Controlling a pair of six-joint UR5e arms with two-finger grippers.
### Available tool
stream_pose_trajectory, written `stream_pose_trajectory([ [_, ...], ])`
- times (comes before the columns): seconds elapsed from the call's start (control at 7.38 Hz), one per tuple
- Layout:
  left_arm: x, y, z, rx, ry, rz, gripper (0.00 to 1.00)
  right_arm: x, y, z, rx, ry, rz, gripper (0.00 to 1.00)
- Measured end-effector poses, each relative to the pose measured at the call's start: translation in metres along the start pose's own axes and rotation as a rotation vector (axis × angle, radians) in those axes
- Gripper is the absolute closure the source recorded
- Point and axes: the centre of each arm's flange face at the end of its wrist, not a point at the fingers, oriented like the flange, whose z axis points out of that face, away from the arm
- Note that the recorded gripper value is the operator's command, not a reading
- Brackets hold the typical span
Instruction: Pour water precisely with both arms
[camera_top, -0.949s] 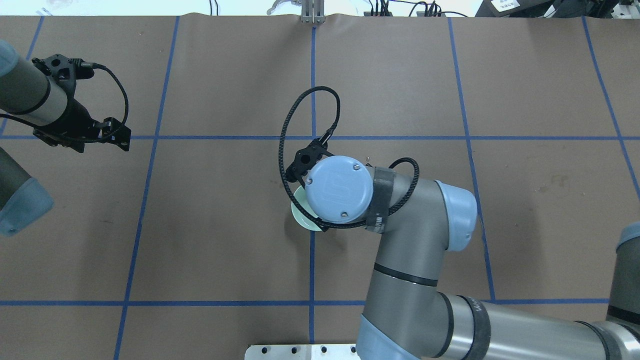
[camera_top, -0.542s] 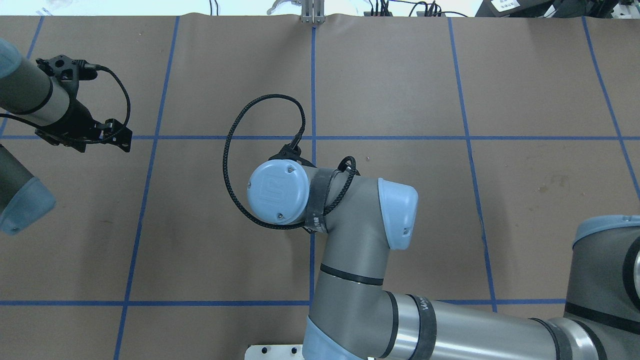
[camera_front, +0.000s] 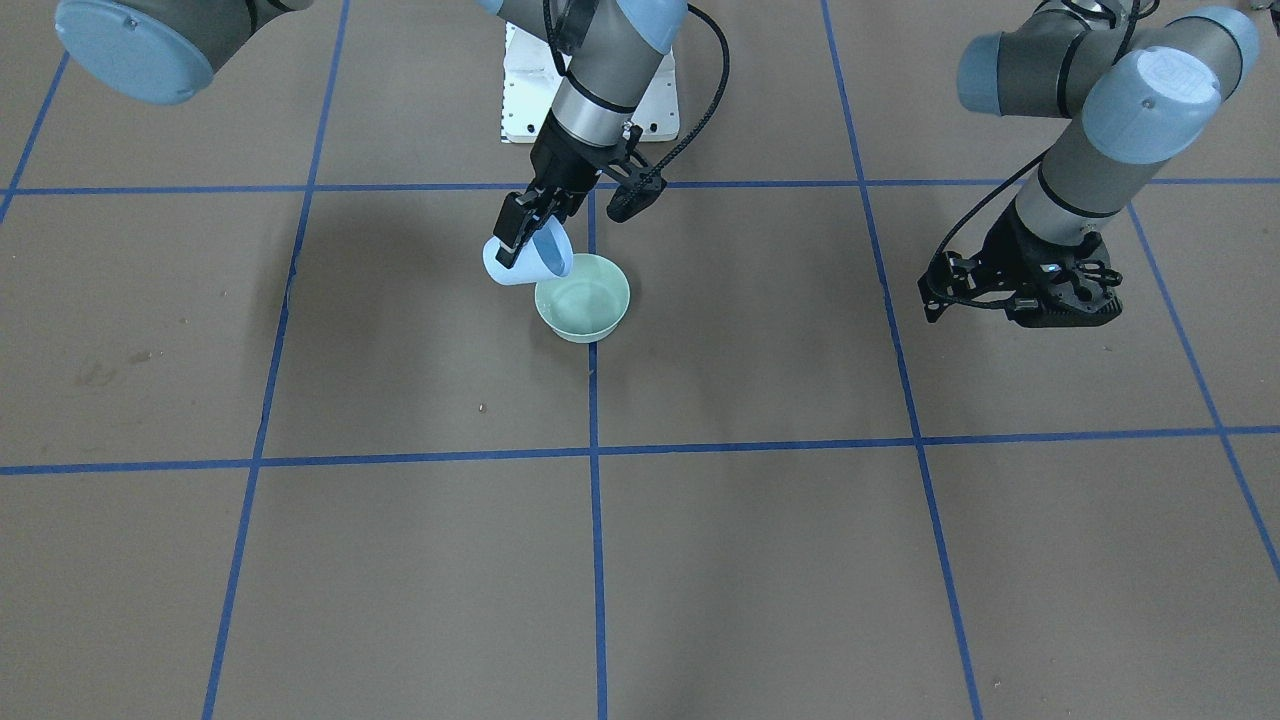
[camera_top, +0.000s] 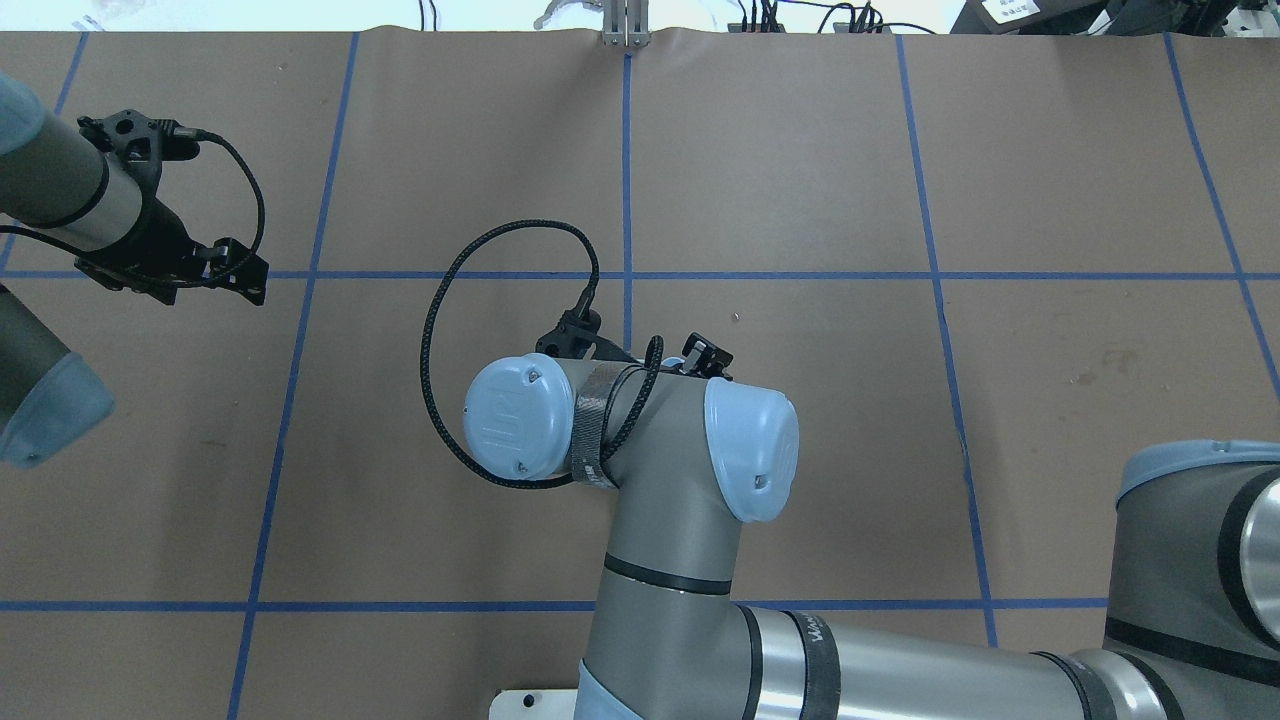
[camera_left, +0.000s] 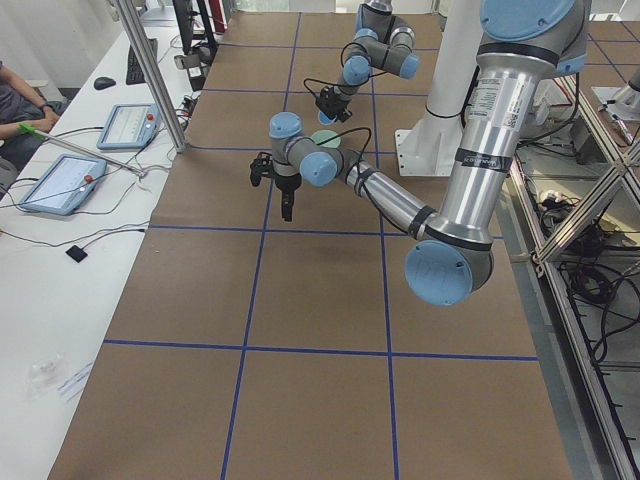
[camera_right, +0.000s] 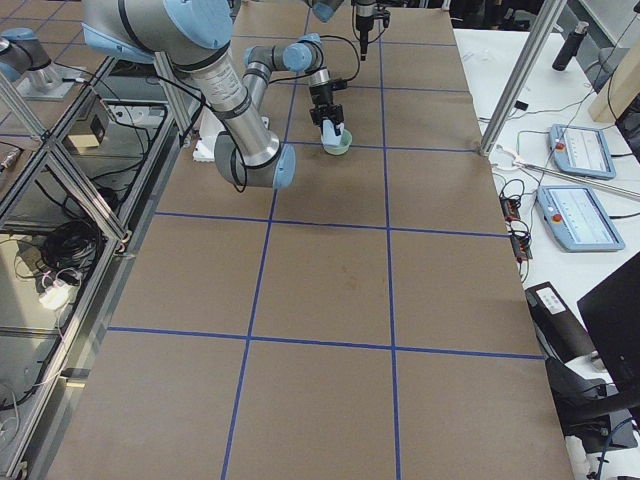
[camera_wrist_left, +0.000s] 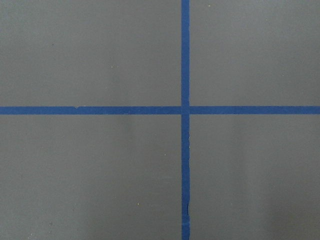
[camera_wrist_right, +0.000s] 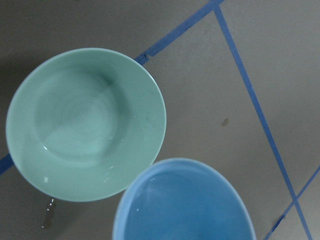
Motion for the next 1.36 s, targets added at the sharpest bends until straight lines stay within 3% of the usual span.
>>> stream_pose_trajectory([
  [0.41,-0.001,0.004,0.0,-0.02,0.033,0.008,0.01,-0.007,0.002,0.008,-0.028,0.091,-0.091,1.0],
  [0.95,-0.008,0.002,0.005,-0.029,0.027,0.029,0.01,-0.019,0.008,0.008,-0.049,0.176,-0.153,1.0],
  [1.36,-0.015,-0.001,0.012,-0.039,0.014,0.039,0.01,-0.026,0.012,0.008,-0.053,0.209,-0.176,1.0],
])
